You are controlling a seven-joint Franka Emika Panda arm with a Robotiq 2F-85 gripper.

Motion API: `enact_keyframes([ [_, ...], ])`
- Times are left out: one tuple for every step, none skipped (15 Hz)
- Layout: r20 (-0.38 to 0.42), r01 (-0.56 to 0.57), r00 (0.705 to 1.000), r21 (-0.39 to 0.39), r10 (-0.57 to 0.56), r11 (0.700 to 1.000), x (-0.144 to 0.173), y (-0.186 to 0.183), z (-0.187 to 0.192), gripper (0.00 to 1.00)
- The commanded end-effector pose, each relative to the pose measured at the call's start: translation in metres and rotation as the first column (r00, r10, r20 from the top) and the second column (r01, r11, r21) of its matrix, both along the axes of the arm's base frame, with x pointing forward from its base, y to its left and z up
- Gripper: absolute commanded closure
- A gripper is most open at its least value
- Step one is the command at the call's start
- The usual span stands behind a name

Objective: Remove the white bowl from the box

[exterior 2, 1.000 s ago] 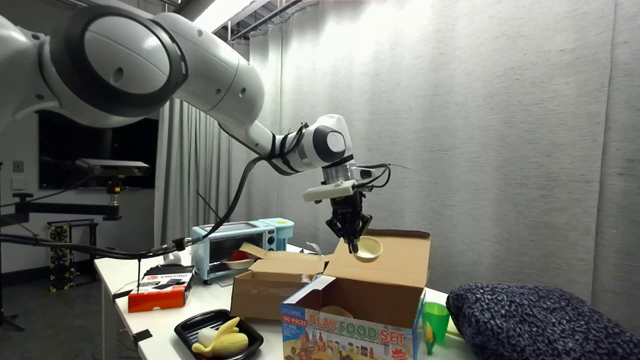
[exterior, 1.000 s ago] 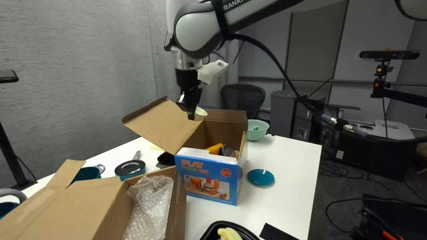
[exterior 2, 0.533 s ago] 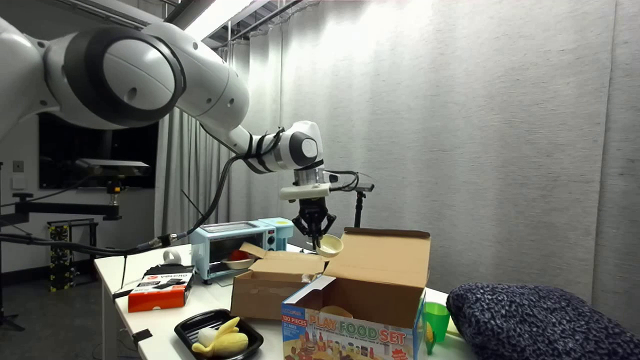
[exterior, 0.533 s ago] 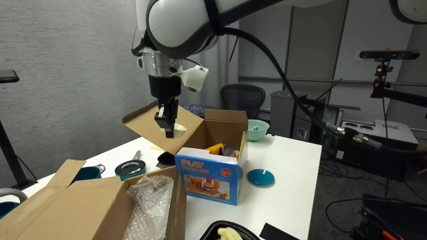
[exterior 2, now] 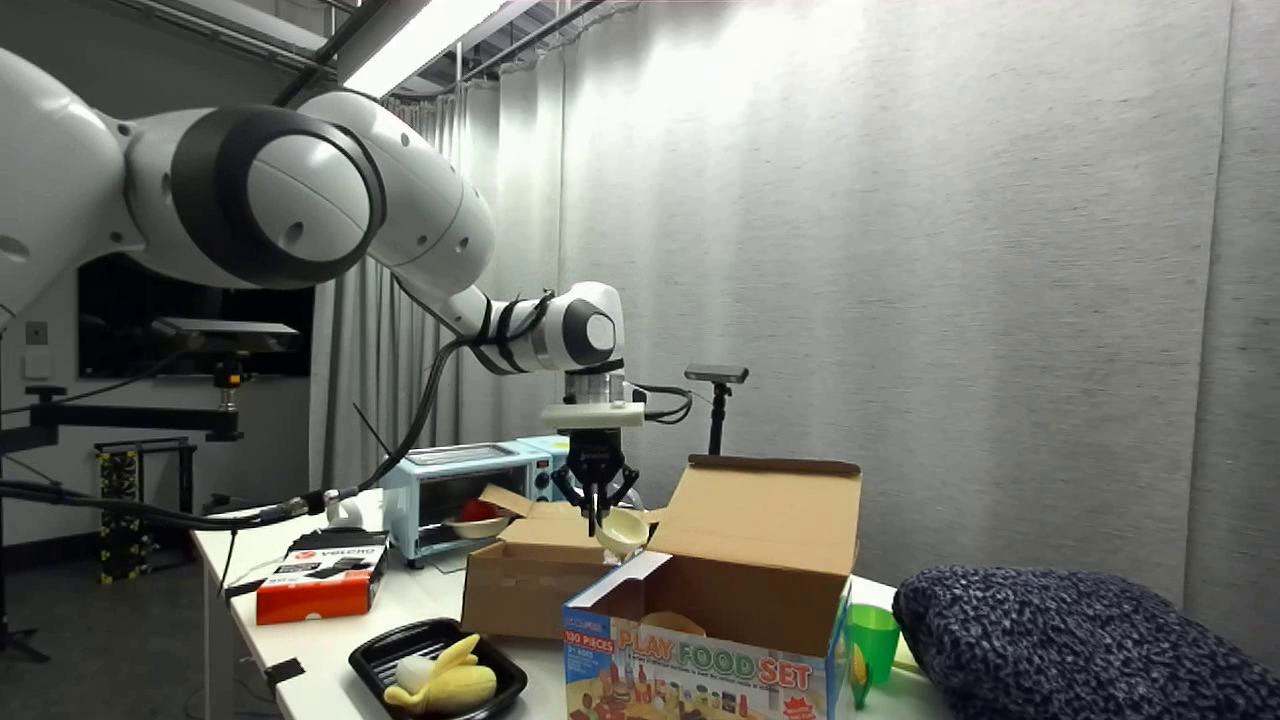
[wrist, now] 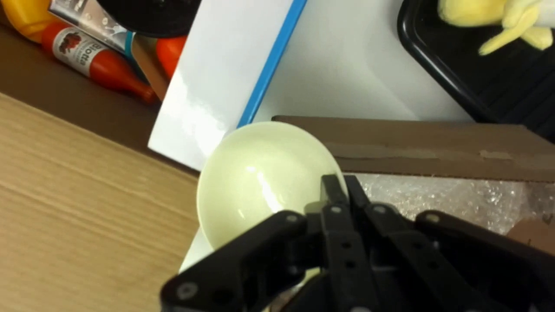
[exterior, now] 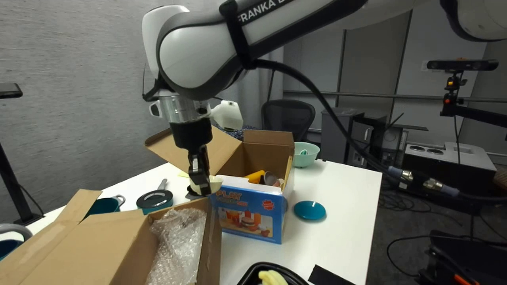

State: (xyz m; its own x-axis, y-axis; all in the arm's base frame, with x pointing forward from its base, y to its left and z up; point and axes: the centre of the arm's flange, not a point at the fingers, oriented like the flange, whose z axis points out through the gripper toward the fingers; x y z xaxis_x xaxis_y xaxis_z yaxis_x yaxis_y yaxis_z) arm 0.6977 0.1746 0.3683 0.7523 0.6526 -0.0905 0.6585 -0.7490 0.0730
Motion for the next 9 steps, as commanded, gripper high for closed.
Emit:
enact_keyframes([
  [-0.094,-0.08,0.993,-0.02,0.077,0.997,-0.001,-0.001,-0.019,0.99],
  [-0.104,-0.096,0.99,-0.022,0.093,0.995,-0.003,0.001,-0.022,0.99],
  [-0.114,-0.111,0.988,-0.026,0.107,0.994,-0.006,0.003,-0.024,0.99],
  [-0.112,-0.125,0.986,-0.032,0.121,0.992,-0.008,0.005,-0.024,0.99],
  [-0.109,-0.133,0.986,-0.035,0.129,0.99,-0.009,0.006,-0.023,0.99],
  [-0.099,-0.142,0.986,-0.042,0.137,0.989,0.005,0.027,-0.034,0.99],
  [-0.095,-0.148,0.985,-0.052,0.143,0.988,0.005,0.032,-0.035,0.99],
  [-0.096,-0.152,0.985,-0.07,0.145,0.986,0.004,0.038,-0.038,0.99],
  [-0.085,-0.152,0.986,-0.083,0.145,0.985,0.003,0.043,-0.04,0.99],
])
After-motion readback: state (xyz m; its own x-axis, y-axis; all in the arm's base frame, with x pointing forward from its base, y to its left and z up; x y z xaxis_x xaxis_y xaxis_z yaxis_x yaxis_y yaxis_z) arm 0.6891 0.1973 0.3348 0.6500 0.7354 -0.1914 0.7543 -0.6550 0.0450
